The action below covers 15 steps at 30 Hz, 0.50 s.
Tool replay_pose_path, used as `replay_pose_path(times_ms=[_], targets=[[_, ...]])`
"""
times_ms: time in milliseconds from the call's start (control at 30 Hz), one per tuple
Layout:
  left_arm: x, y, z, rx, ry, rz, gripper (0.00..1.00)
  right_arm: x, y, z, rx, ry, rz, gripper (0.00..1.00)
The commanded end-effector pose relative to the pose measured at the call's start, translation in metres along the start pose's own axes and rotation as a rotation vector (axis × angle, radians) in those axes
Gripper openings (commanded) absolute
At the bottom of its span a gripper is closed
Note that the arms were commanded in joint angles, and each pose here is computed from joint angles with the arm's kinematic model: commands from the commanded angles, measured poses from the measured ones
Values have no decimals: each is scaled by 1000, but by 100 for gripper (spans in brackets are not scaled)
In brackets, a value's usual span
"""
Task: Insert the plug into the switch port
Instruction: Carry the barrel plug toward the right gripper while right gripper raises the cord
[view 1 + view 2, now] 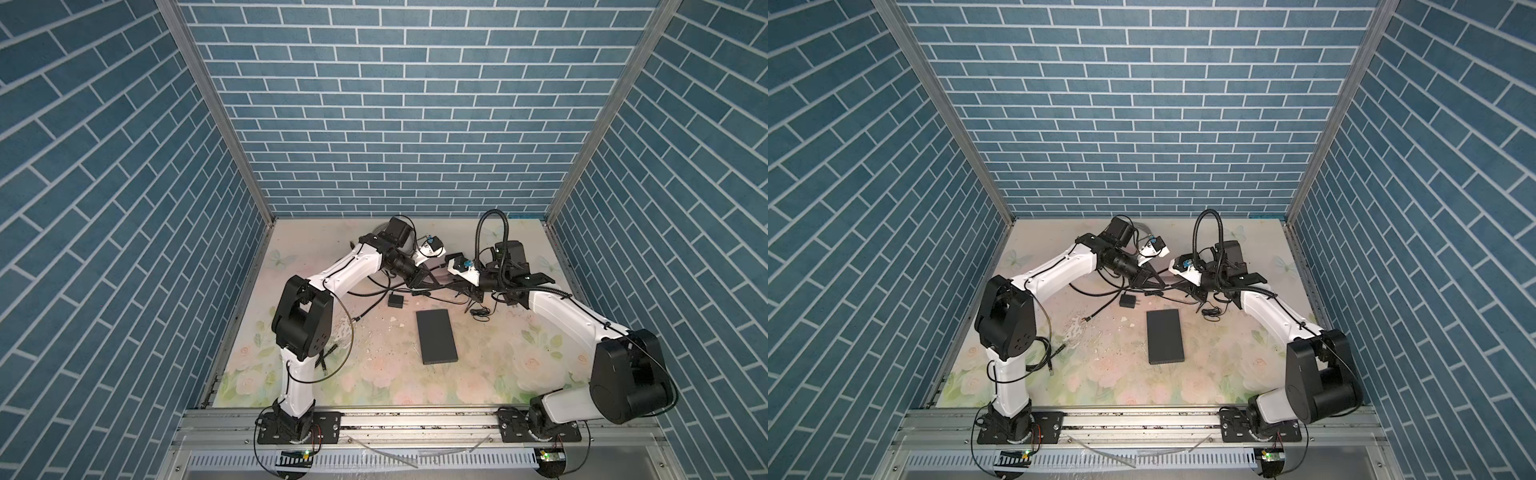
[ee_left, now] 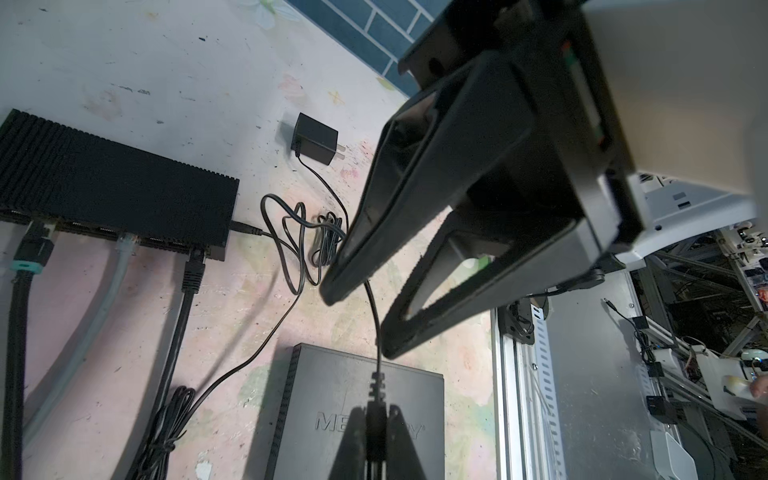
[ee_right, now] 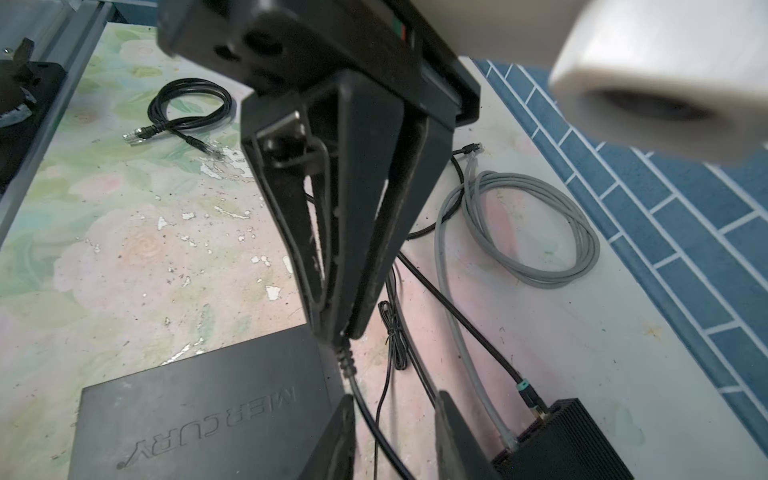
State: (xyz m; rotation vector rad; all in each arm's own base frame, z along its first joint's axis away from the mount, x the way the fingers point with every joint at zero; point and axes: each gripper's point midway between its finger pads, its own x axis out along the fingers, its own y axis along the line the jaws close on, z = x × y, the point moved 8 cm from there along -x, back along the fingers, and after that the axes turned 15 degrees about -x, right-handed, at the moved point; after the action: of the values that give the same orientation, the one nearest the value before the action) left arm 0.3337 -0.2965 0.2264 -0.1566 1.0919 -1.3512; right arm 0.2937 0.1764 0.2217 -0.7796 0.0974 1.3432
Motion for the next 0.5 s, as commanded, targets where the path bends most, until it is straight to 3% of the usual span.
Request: replay_pose_path(times_ms=[0, 467], targets=[[-2, 4, 0, -5, 10, -30, 3, 5, -7, 7, -107, -4, 23, 32], [1, 11, 3, -18, 12, -28, 3, 14, -1, 17, -137, -71, 35, 25]])
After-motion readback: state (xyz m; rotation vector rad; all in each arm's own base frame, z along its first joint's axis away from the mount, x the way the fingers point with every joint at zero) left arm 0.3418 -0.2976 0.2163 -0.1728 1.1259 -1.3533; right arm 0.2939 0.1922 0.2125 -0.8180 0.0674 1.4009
